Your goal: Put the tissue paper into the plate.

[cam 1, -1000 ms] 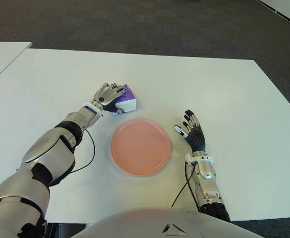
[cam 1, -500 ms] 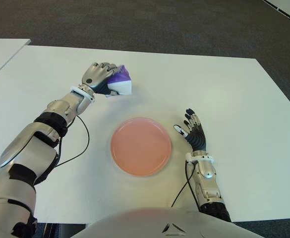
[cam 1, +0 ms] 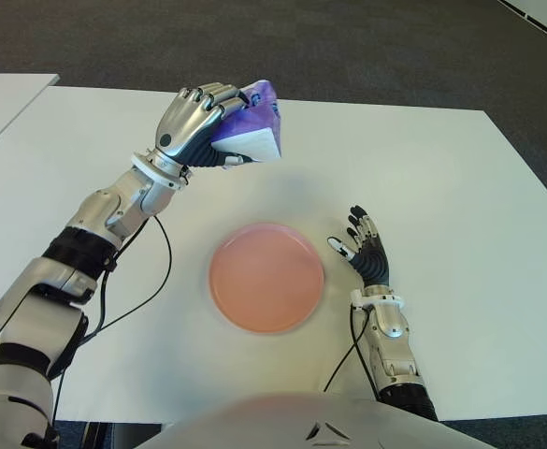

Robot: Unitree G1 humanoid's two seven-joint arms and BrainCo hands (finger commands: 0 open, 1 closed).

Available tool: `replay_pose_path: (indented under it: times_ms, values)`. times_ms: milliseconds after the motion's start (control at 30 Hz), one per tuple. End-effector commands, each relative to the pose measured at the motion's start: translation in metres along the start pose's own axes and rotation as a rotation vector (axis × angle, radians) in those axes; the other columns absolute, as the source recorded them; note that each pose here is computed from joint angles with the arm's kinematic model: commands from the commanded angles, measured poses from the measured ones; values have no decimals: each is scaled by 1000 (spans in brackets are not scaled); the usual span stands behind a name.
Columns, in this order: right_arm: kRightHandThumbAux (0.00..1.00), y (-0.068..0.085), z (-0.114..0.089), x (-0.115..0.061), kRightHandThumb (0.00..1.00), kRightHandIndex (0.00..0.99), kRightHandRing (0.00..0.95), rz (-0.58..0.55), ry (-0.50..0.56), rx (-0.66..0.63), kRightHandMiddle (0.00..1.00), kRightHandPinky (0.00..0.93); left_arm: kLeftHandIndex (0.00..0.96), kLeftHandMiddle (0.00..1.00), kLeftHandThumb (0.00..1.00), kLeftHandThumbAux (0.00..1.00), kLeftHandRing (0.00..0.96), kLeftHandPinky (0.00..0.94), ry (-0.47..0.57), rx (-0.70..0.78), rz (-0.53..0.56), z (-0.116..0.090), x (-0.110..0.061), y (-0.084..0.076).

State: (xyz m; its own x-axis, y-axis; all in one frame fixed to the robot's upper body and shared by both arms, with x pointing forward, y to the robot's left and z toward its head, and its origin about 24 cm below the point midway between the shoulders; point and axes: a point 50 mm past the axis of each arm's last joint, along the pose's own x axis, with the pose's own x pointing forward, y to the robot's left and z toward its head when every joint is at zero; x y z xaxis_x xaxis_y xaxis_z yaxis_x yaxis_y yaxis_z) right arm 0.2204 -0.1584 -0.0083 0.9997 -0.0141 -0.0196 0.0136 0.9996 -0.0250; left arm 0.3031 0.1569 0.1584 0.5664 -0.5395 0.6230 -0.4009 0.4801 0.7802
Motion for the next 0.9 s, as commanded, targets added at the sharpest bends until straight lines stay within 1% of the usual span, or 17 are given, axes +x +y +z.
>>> replay_pose_path:
  times_ms: [33, 200, 300, 567, 667, 800, 867, 900]
  values:
    - [723, -4, -52, -38, 30, 0, 0, -11, 308, 9, 0, 0, 444, 850, 751, 695, 854, 856, -30, -105, 3, 21, -15, 9]
    - [724, -4, -52, -38, 31, 0, 0, -2, 301, 7, 0, 0, 444, 850, 752, 694, 856, 858, -64, -179, -14, 29, -20, 13]
    - [726, -4, -52, -38, 33, 0, 0, 1, 299, 7, 0, 0, 444, 848, 752, 694, 854, 857, -78, -192, -22, 31, -21, 14]
    - [733, -5, -53, -39, 40, 0, 0, 3, 307, 15, 0, 0, 444, 845, 751, 694, 849, 853, -152, -216, -10, 39, -24, 18]
    - [728, -5, -53, -39, 43, 0, 0, 9, 307, 11, 0, 0, 444, 842, 751, 694, 847, 841, -176, -241, -16, 50, -33, 21]
    - [718, -5, -53, -38, 48, 0, 0, 16, 300, 4, 0, 0, 444, 837, 751, 694, 842, 828, -184, -275, -89, 60, -42, 17]
    - [713, -6, -53, -38, 50, 0, 0, 21, 297, 0, 0, 0, 444, 836, 751, 694, 841, 824, -192, -286, -154, 63, -46, 11]
    - [710, -6, -53, -38, 50, 0, 0, 22, 296, -1, 0, 0, 444, 835, 751, 694, 840, 823, -194, -288, -170, 63, -48, 9]
